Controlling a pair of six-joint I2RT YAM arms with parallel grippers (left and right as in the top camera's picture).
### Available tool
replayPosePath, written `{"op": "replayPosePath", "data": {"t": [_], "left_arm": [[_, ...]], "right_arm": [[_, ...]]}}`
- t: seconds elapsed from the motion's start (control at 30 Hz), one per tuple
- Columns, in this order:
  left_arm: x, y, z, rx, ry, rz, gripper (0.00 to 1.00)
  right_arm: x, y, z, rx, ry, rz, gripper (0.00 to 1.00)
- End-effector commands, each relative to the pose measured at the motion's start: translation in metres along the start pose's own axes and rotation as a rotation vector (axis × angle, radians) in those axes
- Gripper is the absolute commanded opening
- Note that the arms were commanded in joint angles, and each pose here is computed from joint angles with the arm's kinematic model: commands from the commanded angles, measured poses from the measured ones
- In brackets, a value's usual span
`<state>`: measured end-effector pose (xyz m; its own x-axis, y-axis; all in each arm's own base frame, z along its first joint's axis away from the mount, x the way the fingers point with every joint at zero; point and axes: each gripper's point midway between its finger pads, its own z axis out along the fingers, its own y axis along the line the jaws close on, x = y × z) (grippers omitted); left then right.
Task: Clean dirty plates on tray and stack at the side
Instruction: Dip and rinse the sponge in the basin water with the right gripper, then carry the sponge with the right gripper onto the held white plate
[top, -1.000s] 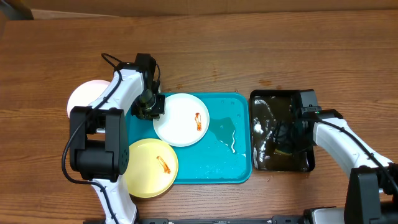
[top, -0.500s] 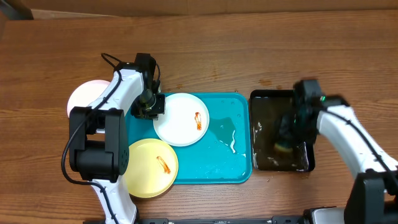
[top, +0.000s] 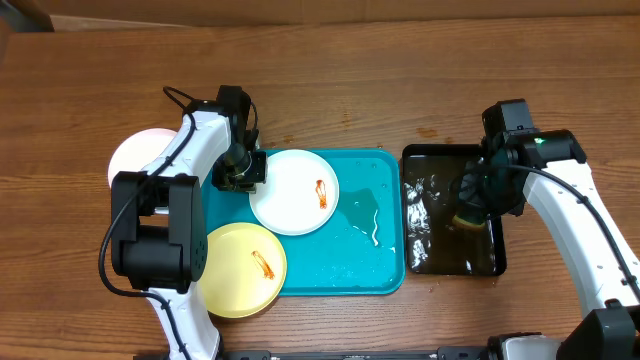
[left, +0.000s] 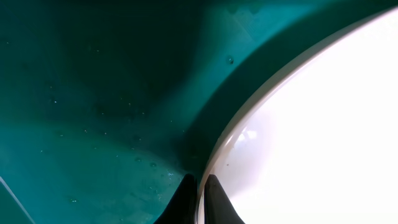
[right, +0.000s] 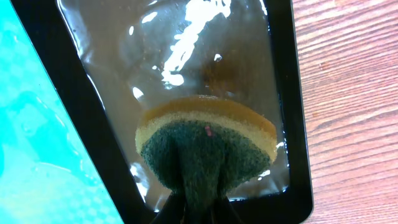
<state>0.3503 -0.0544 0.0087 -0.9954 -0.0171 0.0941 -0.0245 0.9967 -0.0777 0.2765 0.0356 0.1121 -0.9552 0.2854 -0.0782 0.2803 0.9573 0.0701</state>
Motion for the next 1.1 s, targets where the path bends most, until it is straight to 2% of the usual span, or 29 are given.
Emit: {"op": "replayPosePath", "data": {"t": [0.0, 0.13, 0.57, 0.77, 0.93, 1.07], "left_arm": [[-0.003, 0.003, 0.005, -0.022, -0.006, -0.031, 0.04], [-0.004, 0.019, 0.004, -0.096, -0.017, -0.075, 0.04], [-0.004, 0.022, 0.003, -0.098, -0.014, -0.092, 0.04], [-0.004, 0.021, 0.003, -0.094, -0.016, -0.091, 0.04], [-0.004, 0.021, 0.003, -0.094, -0.017, -0.091, 0.04], [-0.004, 0.021, 0.003, -0.094, -0.016, -0.091, 0.04]], "right_arm": [[0.002, 0.003, -0.002, -0.015, 0.0, 0.005, 0.04], [0.002, 0.012, -0.002, -0.065, 0.008, 0.001, 0.04], [0.008, 0.026, -0.004, -0.139, 0.037, -0.012, 0.04], [0.009, 0.098, -0.02, -0.454, 0.014, -0.199, 0.04], [0.007, 0.146, -0.017, -0.441, -0.108, -0.333, 0.04], [0.005, 0.182, -0.002, -0.33, -0.252, -0.449, 0.04]]}}
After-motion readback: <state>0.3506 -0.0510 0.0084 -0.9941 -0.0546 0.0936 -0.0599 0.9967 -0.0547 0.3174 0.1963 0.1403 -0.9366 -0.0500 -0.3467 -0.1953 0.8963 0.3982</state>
